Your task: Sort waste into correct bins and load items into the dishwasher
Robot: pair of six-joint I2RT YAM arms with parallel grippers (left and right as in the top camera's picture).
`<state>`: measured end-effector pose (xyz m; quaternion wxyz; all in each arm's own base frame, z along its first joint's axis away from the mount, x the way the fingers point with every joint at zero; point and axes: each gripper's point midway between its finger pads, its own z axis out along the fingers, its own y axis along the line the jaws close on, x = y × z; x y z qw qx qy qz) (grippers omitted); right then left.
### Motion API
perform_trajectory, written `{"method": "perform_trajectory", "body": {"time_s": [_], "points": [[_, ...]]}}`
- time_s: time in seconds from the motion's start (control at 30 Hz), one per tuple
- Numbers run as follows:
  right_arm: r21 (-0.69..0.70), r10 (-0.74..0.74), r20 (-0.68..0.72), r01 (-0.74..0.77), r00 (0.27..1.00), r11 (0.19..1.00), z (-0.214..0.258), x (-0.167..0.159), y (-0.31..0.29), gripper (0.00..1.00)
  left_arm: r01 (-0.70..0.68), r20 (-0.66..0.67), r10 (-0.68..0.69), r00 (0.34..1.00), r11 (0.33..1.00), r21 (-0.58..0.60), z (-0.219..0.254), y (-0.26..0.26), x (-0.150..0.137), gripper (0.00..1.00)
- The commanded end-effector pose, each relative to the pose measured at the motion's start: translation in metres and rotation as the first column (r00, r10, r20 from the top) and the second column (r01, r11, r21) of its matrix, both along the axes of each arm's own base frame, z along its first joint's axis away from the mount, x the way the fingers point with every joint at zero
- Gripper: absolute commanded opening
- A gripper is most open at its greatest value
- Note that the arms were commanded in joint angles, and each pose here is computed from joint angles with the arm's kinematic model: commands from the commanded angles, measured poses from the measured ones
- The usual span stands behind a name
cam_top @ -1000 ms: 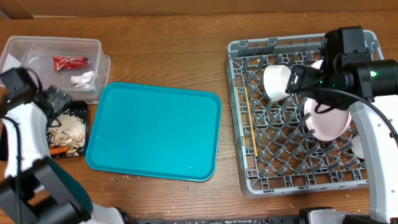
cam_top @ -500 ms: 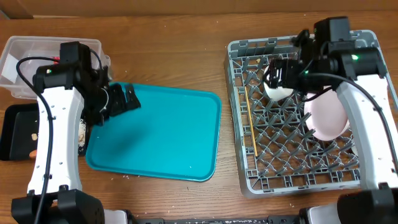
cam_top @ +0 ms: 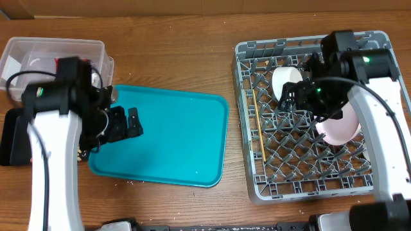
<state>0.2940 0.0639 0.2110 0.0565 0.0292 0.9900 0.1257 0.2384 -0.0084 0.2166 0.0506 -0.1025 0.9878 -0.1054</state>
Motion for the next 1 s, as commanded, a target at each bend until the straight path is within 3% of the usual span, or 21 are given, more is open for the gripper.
{"method": "perform_trajectory", "body": {"time_s": [0.0,0.1,0.2,0.33,0.43,0.5,0.7,0.83,0.97], "points": [[0.006,0.001,0.184,-0.002,0.983,1.000,0.036,-0.013,-0.002,1.00,0.020,0.231,-0.028,0.972,0.999,0.039,0.030,-0.003,-0.018,1.00],[0.009,-0.005,0.374,0.002,0.927,1.000,0.057,-0.022,-0.005,1.00,0.008,0.460,-0.041,0.887,0.997,0.072,0.052,-0.004,-0.029,1.00],[-0.019,-0.035,0.569,0.055,0.822,0.998,0.071,-0.036,-0.019,1.00,-0.009,0.642,-0.060,0.765,0.995,0.104,0.068,-0.005,-0.049,1.00],[-0.014,-0.105,0.760,0.177,0.641,0.984,0.078,-0.066,-0.042,1.00,-0.040,0.794,-0.057,0.606,0.994,0.103,0.079,-0.009,-0.072,1.00],[0.009,-0.112,0.816,0.181,0.568,0.983,0.080,-0.084,-0.044,1.00,-0.049,0.844,-0.059,0.534,0.994,0.101,0.086,-0.011,-0.084,1.00],[0.011,-0.112,0.821,0.180,0.559,0.984,0.078,-0.098,-0.045,1.00,-0.053,0.848,-0.059,0.526,0.993,0.102,0.085,-0.011,-0.092,1.00],[-0.034,-0.101,0.714,0.178,0.693,0.983,0.038,-0.134,-0.048,1.00,-0.038,0.754,-0.044,0.655,0.995,0.092,0.050,-0.014,-0.115,1.00],[-0.035,-0.101,0.709,0.178,0.698,0.983,0.037,-0.135,-0.048,1.00,-0.030,0.708,-0.038,0.705,0.996,0.083,0.037,-0.015,-0.124,1.00],[-0.036,-0.101,0.709,0.179,0.697,0.983,0.037,-0.135,-0.048,1.00,-0.030,0.708,-0.038,0.706,0.996,0.083,0.037,-0.015,-0.124,1.00]]}}
